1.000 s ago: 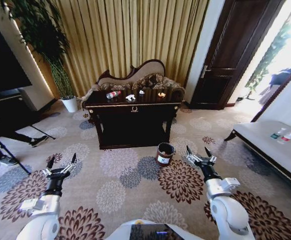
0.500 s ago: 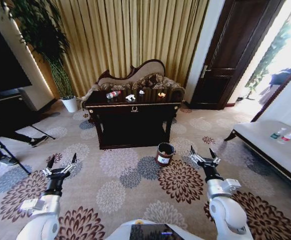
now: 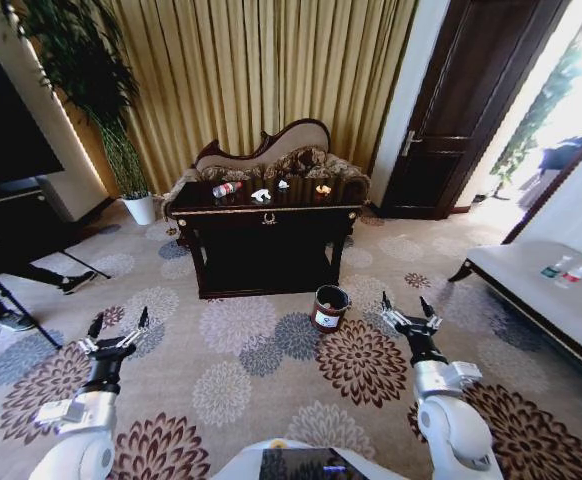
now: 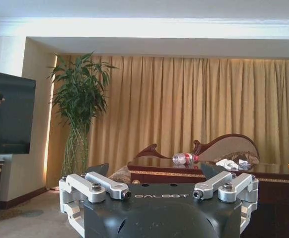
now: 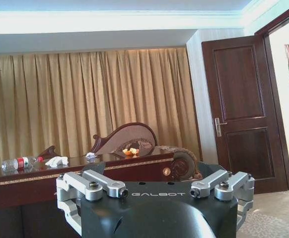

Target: Move to the front of the table and place the trash on the table into the trash bin.

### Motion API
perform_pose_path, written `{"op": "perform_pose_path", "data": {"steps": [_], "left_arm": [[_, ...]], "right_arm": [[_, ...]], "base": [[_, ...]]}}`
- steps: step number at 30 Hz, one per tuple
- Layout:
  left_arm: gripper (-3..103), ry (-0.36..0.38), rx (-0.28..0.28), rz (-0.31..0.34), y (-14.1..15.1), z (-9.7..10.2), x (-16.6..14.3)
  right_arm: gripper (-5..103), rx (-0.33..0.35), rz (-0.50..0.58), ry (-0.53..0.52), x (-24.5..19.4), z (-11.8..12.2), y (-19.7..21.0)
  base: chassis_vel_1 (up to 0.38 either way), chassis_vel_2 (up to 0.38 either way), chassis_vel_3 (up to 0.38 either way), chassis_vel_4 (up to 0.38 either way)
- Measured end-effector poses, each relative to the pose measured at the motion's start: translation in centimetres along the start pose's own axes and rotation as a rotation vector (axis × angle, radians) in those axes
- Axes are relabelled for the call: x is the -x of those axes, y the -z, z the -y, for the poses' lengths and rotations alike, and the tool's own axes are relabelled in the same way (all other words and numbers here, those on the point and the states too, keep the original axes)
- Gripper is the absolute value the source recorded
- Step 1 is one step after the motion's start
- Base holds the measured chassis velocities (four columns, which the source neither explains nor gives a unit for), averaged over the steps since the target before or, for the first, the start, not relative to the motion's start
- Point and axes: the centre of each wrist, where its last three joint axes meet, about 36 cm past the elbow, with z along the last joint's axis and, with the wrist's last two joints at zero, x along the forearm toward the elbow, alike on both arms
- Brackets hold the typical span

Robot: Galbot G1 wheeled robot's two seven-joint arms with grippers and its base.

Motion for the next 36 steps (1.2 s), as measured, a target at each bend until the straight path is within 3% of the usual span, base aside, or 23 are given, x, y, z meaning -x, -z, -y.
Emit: {"op": "perform_pose_path", "data": {"steps": [36], "left_arm": [[100, -0.001, 0.004, -0.002, -0.34, 0.16, -0.27]], "right_arm": [[100, 0.000, -0.001, 0.009, -0.41, 0.01, -0.53]], "base": [[-0.101, 0.096, 0.107, -0.097]]}}
